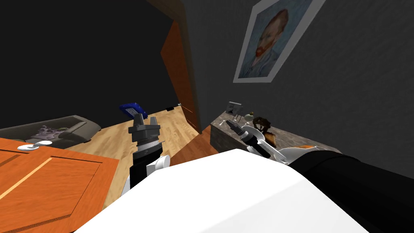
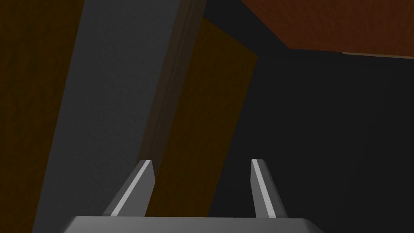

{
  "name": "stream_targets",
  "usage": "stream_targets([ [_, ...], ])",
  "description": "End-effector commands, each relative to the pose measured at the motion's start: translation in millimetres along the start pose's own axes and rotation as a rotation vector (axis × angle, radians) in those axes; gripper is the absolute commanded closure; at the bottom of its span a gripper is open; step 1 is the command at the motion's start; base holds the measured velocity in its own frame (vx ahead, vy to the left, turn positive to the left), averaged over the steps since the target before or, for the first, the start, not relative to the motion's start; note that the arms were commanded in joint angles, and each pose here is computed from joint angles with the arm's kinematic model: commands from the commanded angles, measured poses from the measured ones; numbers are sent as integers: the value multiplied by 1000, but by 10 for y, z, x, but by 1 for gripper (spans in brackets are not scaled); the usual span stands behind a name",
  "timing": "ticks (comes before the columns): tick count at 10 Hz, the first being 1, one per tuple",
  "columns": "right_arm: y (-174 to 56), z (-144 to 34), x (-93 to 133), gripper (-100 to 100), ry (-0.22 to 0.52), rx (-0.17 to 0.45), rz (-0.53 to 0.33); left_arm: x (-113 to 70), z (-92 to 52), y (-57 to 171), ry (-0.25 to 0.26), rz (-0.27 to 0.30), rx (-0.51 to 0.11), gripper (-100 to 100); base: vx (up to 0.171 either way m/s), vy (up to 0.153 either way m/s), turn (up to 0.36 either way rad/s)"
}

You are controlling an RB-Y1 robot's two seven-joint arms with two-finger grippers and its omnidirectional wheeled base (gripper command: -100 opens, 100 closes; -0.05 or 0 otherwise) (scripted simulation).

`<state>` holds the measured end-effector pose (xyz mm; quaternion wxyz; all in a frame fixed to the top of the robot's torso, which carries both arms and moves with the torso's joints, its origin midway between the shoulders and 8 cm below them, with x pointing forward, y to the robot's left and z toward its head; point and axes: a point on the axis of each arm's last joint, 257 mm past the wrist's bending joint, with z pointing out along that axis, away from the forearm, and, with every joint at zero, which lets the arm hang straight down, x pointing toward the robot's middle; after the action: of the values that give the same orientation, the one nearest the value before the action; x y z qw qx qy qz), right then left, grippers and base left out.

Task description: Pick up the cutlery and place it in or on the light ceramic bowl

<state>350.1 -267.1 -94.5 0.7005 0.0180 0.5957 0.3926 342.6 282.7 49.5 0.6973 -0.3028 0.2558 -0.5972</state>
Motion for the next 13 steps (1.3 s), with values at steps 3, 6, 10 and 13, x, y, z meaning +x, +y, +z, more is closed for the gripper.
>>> stream_targets([
  [3,-127,-114,170,-100,132,-7,-106,0,0,0,0,0,0,0,-23,-9,205],
  [6,-306,-293,371,-100,277,-11,-218,-1,0,0,0,0,0,0,-23,-11,225],
  [10,-503,-509,567,-100,444,-27,-342,-1,-1,0,0,0,0,0,-19,-13,210],
  [13,-619,-646,665,-100,552,-48,-426,-1,0,0,0,0,0,0,-12,-19,197],
])
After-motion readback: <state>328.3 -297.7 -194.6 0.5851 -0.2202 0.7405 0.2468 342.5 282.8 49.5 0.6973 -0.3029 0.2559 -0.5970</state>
